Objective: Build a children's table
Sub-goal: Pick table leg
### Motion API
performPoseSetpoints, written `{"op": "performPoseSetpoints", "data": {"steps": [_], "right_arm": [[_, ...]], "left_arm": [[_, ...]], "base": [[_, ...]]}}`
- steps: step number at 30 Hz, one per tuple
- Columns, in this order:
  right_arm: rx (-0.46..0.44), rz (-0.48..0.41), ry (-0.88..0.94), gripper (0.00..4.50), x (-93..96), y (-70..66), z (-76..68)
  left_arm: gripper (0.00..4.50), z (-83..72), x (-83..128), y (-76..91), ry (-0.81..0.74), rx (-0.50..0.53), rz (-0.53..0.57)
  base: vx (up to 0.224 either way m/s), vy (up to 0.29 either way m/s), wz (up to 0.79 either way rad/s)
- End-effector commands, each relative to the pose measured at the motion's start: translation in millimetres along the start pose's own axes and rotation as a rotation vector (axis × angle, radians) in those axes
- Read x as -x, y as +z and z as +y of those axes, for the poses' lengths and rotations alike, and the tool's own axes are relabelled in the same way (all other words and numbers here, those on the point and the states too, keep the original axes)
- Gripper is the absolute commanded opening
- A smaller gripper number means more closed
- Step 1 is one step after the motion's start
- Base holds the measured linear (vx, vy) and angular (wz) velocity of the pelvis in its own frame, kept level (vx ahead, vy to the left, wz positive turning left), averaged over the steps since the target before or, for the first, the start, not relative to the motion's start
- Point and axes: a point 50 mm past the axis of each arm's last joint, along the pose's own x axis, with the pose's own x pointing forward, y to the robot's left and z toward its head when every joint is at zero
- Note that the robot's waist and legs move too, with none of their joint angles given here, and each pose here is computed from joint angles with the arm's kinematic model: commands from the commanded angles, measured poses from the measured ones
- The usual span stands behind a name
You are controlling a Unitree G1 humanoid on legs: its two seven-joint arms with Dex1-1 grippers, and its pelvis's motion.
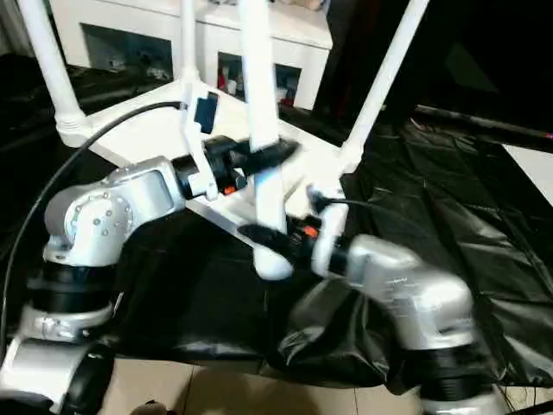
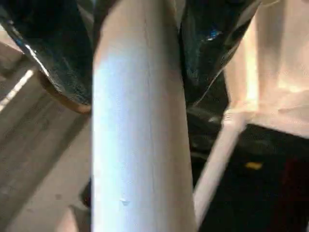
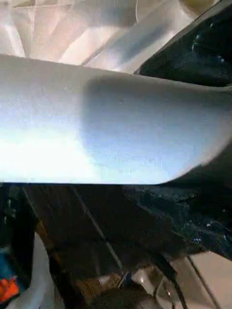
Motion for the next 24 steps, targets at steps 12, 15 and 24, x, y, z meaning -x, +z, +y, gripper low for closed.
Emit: {"op": "performPoseSetpoints", "data": {"steps": [12,15,24], "right_arm": [[0.087,-0.041,-0.022,1.94,-4.3,11.1,3.6],[0.092,-0.044,-0.002,2.29,-2.5,13.1,3.8],[0.045,0.009,0.187,3.05,23.5,29.0,-0.7]], "left_arm": [[1.87,-7.1,-1,4.5,-0.032,0.005,-0.013],[1.86,-10.7,0,5.2,-0.087,-0.009,-0.014],[1.85,-23.2,7,9.1,-0.313,-0.117,0.055]], "base": [[0.0,0.0,0.0],[0.0,0.0,0.0],[0.0,0.0,0.0]]}}
